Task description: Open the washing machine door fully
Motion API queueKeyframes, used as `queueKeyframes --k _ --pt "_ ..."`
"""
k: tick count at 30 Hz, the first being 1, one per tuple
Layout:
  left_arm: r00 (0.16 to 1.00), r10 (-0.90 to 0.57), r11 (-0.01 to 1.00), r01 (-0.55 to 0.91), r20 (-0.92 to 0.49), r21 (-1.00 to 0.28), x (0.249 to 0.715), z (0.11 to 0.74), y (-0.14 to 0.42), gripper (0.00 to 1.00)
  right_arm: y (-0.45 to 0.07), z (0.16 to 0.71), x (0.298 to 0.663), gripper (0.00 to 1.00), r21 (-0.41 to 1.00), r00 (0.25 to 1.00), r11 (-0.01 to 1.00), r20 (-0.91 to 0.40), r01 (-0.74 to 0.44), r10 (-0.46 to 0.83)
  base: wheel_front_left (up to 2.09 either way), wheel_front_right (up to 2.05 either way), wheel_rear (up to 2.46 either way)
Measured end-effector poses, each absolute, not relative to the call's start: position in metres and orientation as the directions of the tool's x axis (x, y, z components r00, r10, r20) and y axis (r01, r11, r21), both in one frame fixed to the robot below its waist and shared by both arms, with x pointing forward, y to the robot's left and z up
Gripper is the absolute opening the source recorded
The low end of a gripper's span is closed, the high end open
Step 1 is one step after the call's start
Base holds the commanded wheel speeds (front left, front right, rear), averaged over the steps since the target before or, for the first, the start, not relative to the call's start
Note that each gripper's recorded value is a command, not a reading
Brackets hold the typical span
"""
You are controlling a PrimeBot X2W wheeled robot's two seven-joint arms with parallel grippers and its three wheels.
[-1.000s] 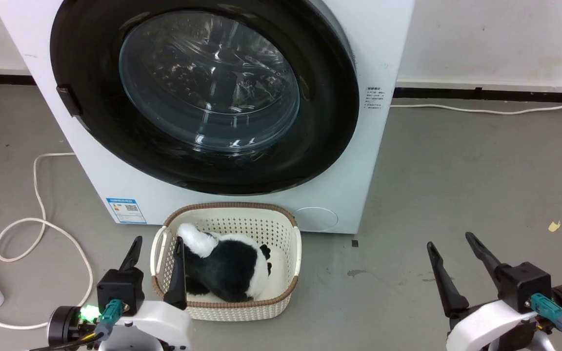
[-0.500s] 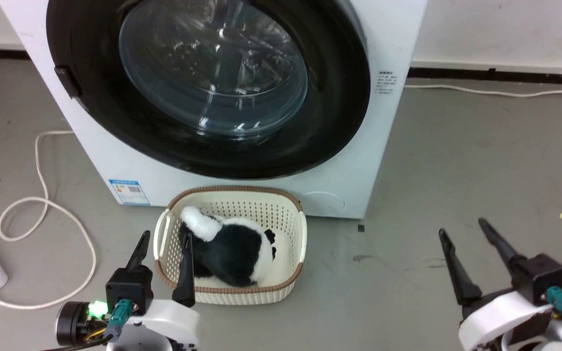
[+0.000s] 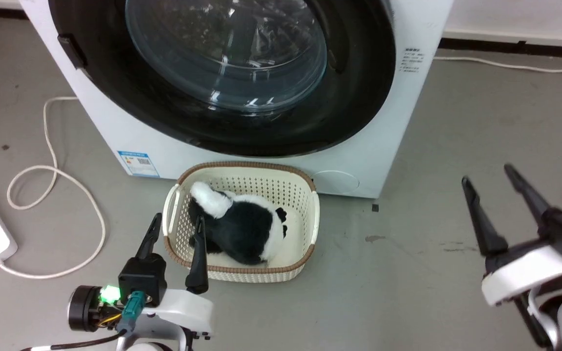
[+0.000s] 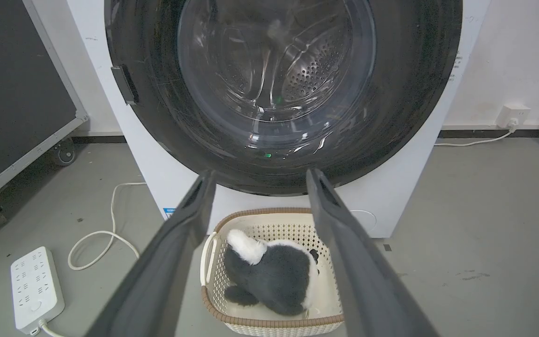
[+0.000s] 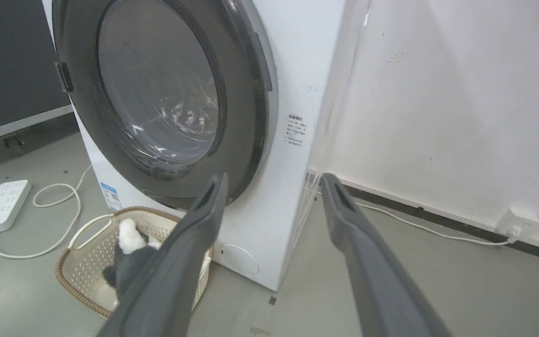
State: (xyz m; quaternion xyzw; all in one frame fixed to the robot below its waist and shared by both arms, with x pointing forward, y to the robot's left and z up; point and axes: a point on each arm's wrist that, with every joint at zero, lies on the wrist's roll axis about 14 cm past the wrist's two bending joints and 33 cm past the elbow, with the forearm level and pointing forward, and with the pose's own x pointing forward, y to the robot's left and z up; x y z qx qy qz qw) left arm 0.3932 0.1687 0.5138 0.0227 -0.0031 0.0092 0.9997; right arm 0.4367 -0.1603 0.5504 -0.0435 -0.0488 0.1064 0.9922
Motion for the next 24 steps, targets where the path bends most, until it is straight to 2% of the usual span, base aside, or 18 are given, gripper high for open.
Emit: queueKeyframes --k 2,3,4,5,13,24 --pt "1.000 0.023 0.999 -0.023 0.003 0.046 0.393 0.512 0.169 1.00 -0.159 0.555 0.444 1.00 -0.088 0.970 0.973 0.101 -0.214 0.222 0.00 0.00 0.00" --pt "1.000 0.024 0.999 -0.024 0.001 0.046 0.394 0.511 0.169 1.00 -0.158 0.557 0.447 0.71 -0.080 0.969 0.973 0.105 -0.217 0.224 0.00 0.00 0.00" --pt "1.000 0.026 0.999 -0.026 0.001 0.047 0.394 0.510 0.169 1.00 -0.158 0.559 0.451 0.30 -0.071 0.968 0.973 0.109 -0.219 0.226 0.00 0.00 0.00" --pt "1.000 0.027 0.998 -0.028 0.005 0.048 0.395 0.511 0.169 1.00 -0.158 0.561 0.454 0.00 -0.059 0.968 0.974 0.114 -0.219 0.225 0.00 0.00 0.00" --pt "0.999 0.042 0.998 -0.042 0.001 0.054 0.398 0.506 0.171 1.00 -0.157 0.573 0.486 0.00 0.053 0.965 0.972 0.137 -0.231 0.222 0.00 0.00 0.00" --pt "0.998 0.058 0.996 -0.058 0.009 0.064 0.404 0.503 0.172 1.00 -0.154 0.576 0.529 0.00 0.259 0.971 0.937 0.101 -0.236 0.217 0.00 0.00 0.00"
